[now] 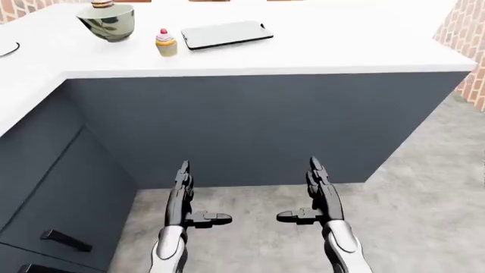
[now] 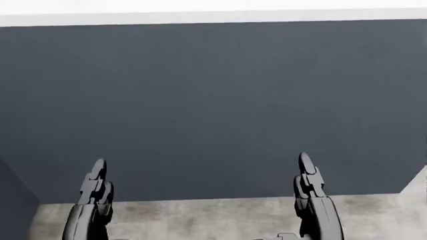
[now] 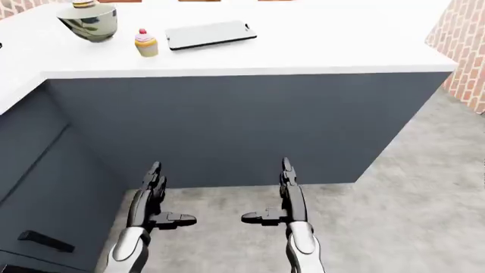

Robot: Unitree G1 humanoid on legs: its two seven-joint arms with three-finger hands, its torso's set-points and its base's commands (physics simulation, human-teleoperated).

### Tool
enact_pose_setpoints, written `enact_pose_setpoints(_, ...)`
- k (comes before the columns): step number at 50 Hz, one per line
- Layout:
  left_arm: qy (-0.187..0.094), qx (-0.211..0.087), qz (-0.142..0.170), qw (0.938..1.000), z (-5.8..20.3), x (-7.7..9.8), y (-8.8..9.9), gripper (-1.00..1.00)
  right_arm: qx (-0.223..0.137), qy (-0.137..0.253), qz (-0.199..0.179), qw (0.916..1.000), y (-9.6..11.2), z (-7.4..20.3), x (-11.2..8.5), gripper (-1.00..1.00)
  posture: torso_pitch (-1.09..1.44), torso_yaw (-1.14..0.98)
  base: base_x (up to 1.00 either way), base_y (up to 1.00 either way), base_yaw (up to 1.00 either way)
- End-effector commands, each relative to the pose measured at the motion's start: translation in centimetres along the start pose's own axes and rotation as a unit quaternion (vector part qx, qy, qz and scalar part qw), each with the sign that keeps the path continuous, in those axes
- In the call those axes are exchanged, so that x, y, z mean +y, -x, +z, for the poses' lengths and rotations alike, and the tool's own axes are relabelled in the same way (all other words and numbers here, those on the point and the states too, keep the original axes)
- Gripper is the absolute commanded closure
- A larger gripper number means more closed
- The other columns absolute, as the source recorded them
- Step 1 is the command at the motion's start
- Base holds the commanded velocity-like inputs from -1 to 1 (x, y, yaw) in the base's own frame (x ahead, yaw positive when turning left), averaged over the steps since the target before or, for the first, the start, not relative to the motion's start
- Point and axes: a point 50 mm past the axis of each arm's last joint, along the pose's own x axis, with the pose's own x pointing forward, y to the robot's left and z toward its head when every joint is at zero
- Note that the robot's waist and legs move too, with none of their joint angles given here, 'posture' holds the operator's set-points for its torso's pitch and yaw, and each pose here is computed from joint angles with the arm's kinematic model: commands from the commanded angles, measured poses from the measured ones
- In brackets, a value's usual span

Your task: Pick up the bowl with cake and place it on the tray. Pick up the cupcake and place it on the tray.

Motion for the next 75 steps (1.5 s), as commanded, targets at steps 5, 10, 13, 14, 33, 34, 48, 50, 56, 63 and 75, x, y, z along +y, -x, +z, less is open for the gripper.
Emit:
enact_pose_setpoints(5,0.007,-0.073,-0.005,0.9973,4.1,-0.1,-0.5,-1.0,-0.105,0.005,0.012,0.9944,-0.2,5.2,0.6,-1.0,0.0,0.0,0.0,0.0,0.0)
enact_pose_setpoints(10,0.008,-0.081,-0.008,0.9967,5.3,-0.1,-0.3,-1.0,-0.11,0.005,0.009,0.9939,-0.2,5.6,0.6,-1.0,0.0,0.0,0.0,0.0,0.0)
enact_pose_setpoints(13,0.006,-0.081,-0.004,0.9967,5.4,-0.1,-0.3,-1.0,-0.117,0.005,0.005,0.9931,0.0,6.4,0.7,-1.0,0.0,0.0,0.0,0.0,0.0)
enact_pose_setpoints(14,0.01,-0.08,-0.004,0.9967,5.7,-0.1,-0.3,-1.0,-0.12,0.005,0.005,0.9928,0.0,6.8,0.7,-1.0,0.0,0.0,0.0,0.0,0.0)
enact_pose_setpoints(33,-0.025,-0.163,-0.01,0.9863,20.2,0.6,1.9,-1.0,-0.19,0.011,0.005,0.9816,0.5,17.2,0.6,-1.0,0.0,0.0,0.0,0.0,0.0)
enact_pose_setpoints(34,-0.026,-0.165,-0.011,0.9859,20.6,0.6,1.9,-1.0,-0.193,0.01,0.007,0.9811,0.5,17.5,0.6,-1.0,0.0,0.0,0.0,0.0,0.0)
enact_pose_setpoints(48,-0.036,-0.174,-0.021,0.9838,21.8,-0.1,1.8,-1.0,-0.205,-0.013,0.023,0.9784,1.2,17.8,0.9,-1.0,0.0,0.0,0.0,0.46,0.0)
enact_pose_setpoints(50,-0.038,-0.176,-0.023,0.9833,22.1,-0.3,2.1,-1.0,-0.205,-0.015,0.023,0.9783,1.2,17.8,0.8,-1.0,0.0,0.0,0.0,0.64,0.0)
enact_pose_setpoints(56,-0.04,-0.181,-0.029,0.9823,22.5,-0.6,2.3,-1.0,-0.212,-0.023,0.025,0.9767,1.6,18.0,0.7,-1.0,0.0,0.0,0.0,0.64,0.0)
enact_pose_setpoints(63,-0.04,-0.181,-0.031,0.9823,22.5,-0.8,2.2,-1.0,-0.217,-0.028,0.025,0.9755,1.5,17.8,0.5,-1.0,0.0,0.0,0.0,0.36,0.0)
enact_pose_setpoints(75,-0.045,-0.177,-0.044,0.9822,22.5,-1.7,2.0,-1.0,-0.222,-0.056,0.036,0.9728,2.0,17.4,0.5,-1.0,0.0,0.0,0.0,0.06,0.21)
